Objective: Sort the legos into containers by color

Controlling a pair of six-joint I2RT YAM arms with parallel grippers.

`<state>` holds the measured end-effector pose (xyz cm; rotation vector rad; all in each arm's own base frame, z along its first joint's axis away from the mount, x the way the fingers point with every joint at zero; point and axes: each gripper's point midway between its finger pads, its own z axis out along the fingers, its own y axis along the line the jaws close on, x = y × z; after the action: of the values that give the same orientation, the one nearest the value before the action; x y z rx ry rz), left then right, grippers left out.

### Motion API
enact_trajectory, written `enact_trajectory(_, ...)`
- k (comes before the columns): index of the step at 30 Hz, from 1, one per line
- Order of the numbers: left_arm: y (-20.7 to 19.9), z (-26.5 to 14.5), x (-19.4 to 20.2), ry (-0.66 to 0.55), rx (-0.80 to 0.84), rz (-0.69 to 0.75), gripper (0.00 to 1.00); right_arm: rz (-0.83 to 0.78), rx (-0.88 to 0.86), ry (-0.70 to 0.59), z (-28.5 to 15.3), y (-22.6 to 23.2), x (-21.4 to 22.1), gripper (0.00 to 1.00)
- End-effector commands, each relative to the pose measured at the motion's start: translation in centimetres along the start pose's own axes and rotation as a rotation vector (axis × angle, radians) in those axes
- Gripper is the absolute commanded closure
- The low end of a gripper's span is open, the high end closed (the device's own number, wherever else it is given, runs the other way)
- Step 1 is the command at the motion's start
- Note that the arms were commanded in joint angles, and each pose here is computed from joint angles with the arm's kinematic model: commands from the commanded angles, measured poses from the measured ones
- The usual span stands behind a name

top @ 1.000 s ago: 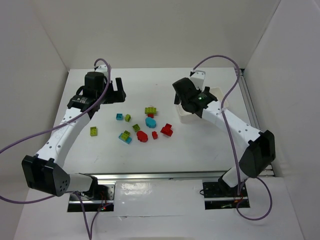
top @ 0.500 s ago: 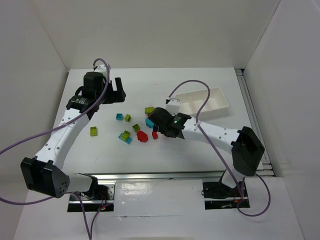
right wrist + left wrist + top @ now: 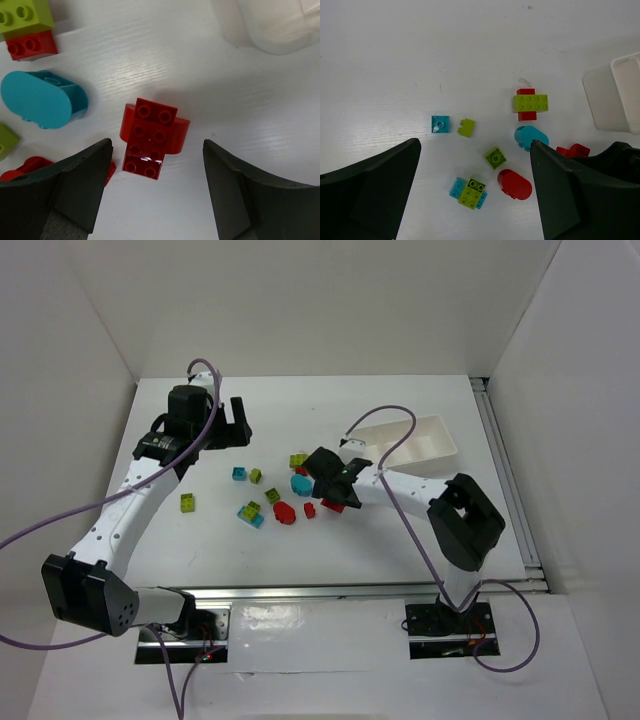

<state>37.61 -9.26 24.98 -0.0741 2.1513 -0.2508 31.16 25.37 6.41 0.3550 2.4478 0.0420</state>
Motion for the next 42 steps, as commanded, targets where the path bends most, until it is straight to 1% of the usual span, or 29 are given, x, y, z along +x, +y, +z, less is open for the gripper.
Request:
enact_trajectory(1,-0.1,-0.1,-0.2,-0.014,0.011,-0.024,0.00,0.005,-0.031,-0.014,0.6,1.8,-0.6,0.20)
enact_trajectory(3,-0.1,-0.1,-0.2,-0.014,0.011,-0.024,0.00,-0.005,-0.017,-0.005,1.2,2.0,-0.3,0.20)
enact_trajectory(6,-0.1,-0.1,-0.2,-0.014,0.011,-0.024,0.00,-0.009,-0.010,-0.005,1.6,1.9,-0.5,0.24)
enact_trajectory(9,-0.1,0.2,0.0,-0.005,0.008,-0.023,0.00,-0.009,-0.010,-0.005,1.9,2.0,-0.4,0.30)
enact_trajectory(10,-0.1,0.2,0.0,-0.005,0.008,-0.023,0.00,-0.014,-0.003,-0.001,2.2,1.9,-0.2,0.35)
enact_trajectory(13,-0.1,0.2,0.0,-0.005,0.008,-0.023,0.00,-0.007,0.003,-0.002,2.3,1.7,-0.4,0.41)
enact_trajectory(15,-0.2,0.2,0.1,-0.003,0.017,-0.023,0.00,-0.020,0.004,0.010,2.6,1.6,-0.1,0.46)
enact_trajectory(17,-0.2,0.2,0.1,-0.003,0.017,-0.023,0.00,-0.009,0.003,0.005,2.6,1.7,-0.6,0.51)
enact_trajectory(18,-0.2,0.2,0.1,-0.003,0.017,-0.023,0.00,-0.009,0.003,0.005,2.6,1.7,-0.6,0.56)
enact_trajectory(21,-0.2,0.2,0.1,-0.003,0.017,-0.023,0.00,-0.012,-0.006,-0.001,2.3,1.8,-0.9,0.67)
enact_trajectory(22,-0.5,0.1,-0.3,-0.009,0.028,-0.024,0.00,-0.024,-0.006,-0.001,2.3,1.7,-0.9,0.73)
enact_trajectory(25,-0.5,0.3,-0.1,0.000,0.026,-0.033,0.00,-0.046,-0.048,0.017,1.4,2.0,-1.4,0.80)
enact_trajectory(26,-0.6,0.3,0.0,0.003,0.034,-0.033,0.01,-0.043,-0.096,-0.005,0.1,2.7,-2.5,0.82)
enact_trajectory(28,-1.3,0.4,0.0,0.013,0.068,-0.043,0.01,-0.060,-0.223,-0.024,-1.9,4.4,-3.5,0.82)
enact_trajectory(29,-2.5,0.4,0.4,0.045,0.130,-0.055,0.01,-0.089,-0.274,-0.042,-2.9,4.5,-4.4,0.82)
enact_trajectory(30,-3.2,0.2,0.6,0.059,0.172,-0.056,0.01,-0.073,-0.418,-0.054,-5.4,5.5,-5.7,0.82)
enact_trajectory(31,-4.1,0.0,0.9,0.084,0.221,-0.056,0.01,-0.084,-0.488,-0.063,-6.6,5.7,-6.4,0.82)
enact_trajectory(32,-6.0,-0.6,1.1,0.111,0.342,-0.022,0.02,-0.074,-0.564,-0.097,-9.0,5.4,-8.0,0.82)
enact_trajectory(33,-6.9,-0.6,1.7,0.139,0.403,-0.005,0.04,-0.074,-0.625,-0.095,-10.0,5.3,-8.7,0.82)
enact_trajectory(34,-7.7,-1.0,1.7,0.138,0.461,0.015,0.04,-0.064,-0.725,-0.072,-11.1,5.0,-9.7,0.82)
enact_trajectory(35,-8.3,-1.2,1.9,0.139,0.507,0.030,0.05,-0.054,-0.757,-0.061,-11.6,4.4,-10.0,0.82)
enact_trajectory(36,-9.4,-2.3,2.5,0.141,0.604,0.059,0.05,-0.061,-0.812,-0.077,-13.2,3.9,-11.0,0.82)
enact_trajectory(37,-10.1,-3.0,2.6,0.126,0.664,0.082,0.05,-0.055,-0.896,-0.052,-14.2,3.4,-11.8,0.82)
enact_trajectory(38,-10.7,-3.7,2.6,0.107,0.718,0.103,0.05,-0.052,-0.923,-0.018,-14.4,3.0,-11.7,0.81)
enact_trajectory(39,-11.6,-4.4,2.9,0.077,0.806,0.141,0.05,-0.054,-0.971,-0.015,-15.5,2.8,-12.3,0.81)
enact_trajectory(42,-13.5,-6.7,2.8,0.022,0.951,0.227,0.05,-0.042,-1.080,0.062,-17.2,2.1,-12.6,0.80)
